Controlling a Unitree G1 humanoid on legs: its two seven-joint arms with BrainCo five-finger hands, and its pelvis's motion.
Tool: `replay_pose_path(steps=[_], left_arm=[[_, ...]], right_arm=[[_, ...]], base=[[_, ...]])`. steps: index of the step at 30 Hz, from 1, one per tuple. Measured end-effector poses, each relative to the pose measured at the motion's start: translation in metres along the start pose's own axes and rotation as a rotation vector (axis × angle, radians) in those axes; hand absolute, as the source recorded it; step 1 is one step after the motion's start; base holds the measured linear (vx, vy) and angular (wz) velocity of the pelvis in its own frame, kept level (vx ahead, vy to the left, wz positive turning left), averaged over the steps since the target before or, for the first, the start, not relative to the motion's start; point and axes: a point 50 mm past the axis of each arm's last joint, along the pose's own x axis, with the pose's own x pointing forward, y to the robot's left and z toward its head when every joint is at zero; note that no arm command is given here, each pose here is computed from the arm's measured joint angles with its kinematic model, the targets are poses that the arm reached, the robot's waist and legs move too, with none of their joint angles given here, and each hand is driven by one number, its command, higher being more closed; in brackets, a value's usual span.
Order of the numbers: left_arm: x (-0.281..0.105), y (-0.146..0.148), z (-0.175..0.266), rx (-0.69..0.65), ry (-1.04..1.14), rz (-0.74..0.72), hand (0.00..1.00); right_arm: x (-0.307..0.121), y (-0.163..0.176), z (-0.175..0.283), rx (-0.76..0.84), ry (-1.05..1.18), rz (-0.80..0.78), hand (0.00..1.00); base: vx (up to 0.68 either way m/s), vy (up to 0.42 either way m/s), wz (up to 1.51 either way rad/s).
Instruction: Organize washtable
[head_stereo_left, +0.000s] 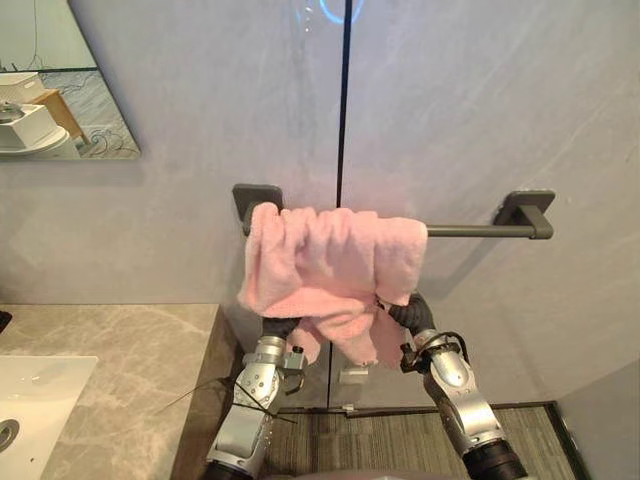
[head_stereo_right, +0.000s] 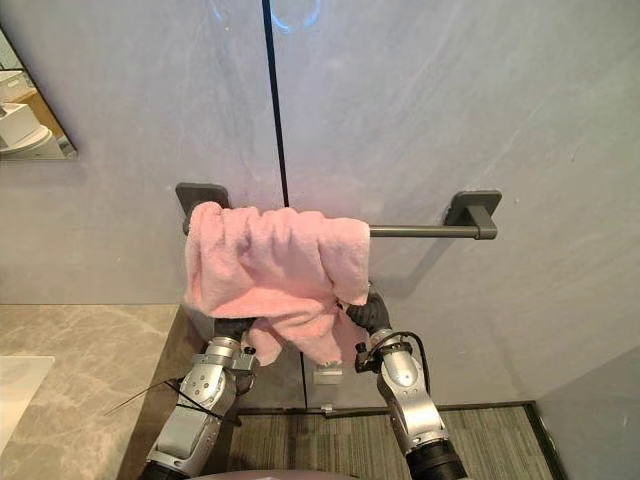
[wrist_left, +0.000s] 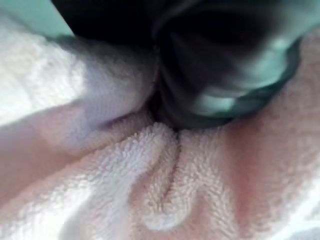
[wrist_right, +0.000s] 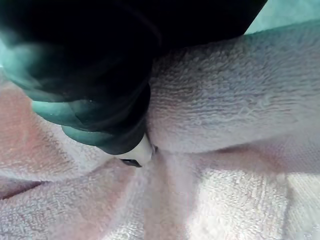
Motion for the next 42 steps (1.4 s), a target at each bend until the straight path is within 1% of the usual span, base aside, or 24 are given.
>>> replay_pose_path(steps=[7, 21, 23, 25, 26, 42], left_arm=[[0.0, 0.0, 0.009, -0.009, -0.04, -0.003, 1.0], [0.001, -0.004, 0.014, -0.039, -0.065, -0.018, 1.0], [0.001, -0.005, 0.014, -0.043, -0.065, -0.024, 1.0], [-0.001, -0.005, 0.014, -0.061, -0.062, -0.021, 1.0], [-0.002, -0.005, 0.015, -0.063, -0.063, -0.02, 1.0], [-0.002, -0.008, 0.014, -0.084, -0.06, -0.043, 1.0]], right_arm=[[-0.006, -0.007, 0.007, 0.048, -0.038, -0.071, 1.0], [-0.016, -0.022, 0.011, 0.077, -0.085, -0.167, 1.0], [-0.018, -0.026, 0.01, 0.076, -0.082, -0.187, 1.0], [-0.023, -0.038, 0.009, 0.072, -0.079, -0.254, 1.0], [-0.024, -0.04, 0.009, 0.071, -0.077, -0.263, 1.0], [-0.03, -0.042, 0.002, 0.065, -0.05, -0.274, 1.0]], base=[[-0.01, 0.015, -0.05], [-0.02, -0.004, -0.04], [-0.02, -0.003, -0.08], [0.0, 0.002, -0.08], [0.0, 0.003, -0.08], [0.0, 0.0, 0.0]])
